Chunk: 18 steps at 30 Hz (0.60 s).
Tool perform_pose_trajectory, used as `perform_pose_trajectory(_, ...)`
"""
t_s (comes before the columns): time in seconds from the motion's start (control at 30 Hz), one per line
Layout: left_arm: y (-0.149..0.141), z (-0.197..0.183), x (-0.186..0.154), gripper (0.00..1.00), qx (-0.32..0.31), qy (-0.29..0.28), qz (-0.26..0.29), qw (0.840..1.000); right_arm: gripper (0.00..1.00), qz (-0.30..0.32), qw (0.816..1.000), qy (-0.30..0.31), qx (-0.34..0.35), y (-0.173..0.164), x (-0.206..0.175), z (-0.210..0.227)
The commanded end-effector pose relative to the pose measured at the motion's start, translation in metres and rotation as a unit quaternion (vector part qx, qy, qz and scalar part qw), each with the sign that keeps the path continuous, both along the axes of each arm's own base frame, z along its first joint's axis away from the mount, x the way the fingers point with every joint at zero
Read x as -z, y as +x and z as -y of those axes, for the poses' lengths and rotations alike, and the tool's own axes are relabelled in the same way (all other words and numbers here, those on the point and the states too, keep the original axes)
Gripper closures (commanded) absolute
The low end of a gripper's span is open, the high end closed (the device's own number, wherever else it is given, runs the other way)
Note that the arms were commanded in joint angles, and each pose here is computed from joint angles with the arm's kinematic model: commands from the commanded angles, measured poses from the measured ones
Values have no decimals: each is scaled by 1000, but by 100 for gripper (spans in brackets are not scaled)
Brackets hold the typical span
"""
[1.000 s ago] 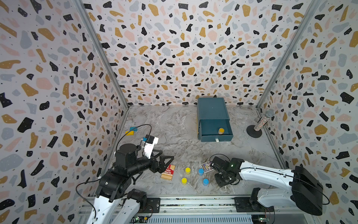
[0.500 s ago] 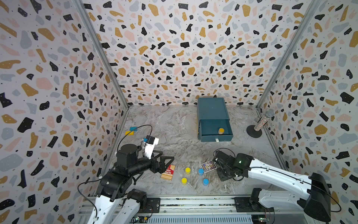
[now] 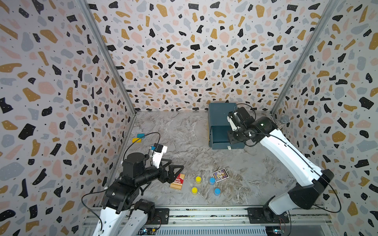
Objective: Put the paint cans in the drawer according to color
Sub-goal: Place the paint can in the drawer.
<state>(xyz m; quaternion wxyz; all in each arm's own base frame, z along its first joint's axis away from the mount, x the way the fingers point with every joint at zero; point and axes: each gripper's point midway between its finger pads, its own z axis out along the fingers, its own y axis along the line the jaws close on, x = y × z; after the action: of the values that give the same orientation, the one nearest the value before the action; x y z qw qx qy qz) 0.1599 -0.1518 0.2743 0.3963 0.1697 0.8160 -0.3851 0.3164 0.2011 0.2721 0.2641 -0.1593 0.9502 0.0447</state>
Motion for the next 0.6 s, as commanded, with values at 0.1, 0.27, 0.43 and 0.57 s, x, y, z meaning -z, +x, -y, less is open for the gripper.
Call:
perform_pose_trajectory(0.1, 0, 8, -10, 3, 25, -21, 25, 999, 82, -39, 999, 1, -13, 26, 24, -8)
perform_pose_trajectory(0.27, 4, 5, -12, 3, 12, -17, 41, 999, 80, -49, 999, 3, -10, 31, 36, -14)
perform_pose_trajectory(0.43, 6, 2, -11, 2, 3, -14, 45, 999, 78, -63, 998, -12, -6, 33, 51, -11)
perform_pose_trajectory(0.57, 6, 1, -10, 2, -1, -12, 46, 999, 77, -74, 997, -18, -3, 34, 61, -9)
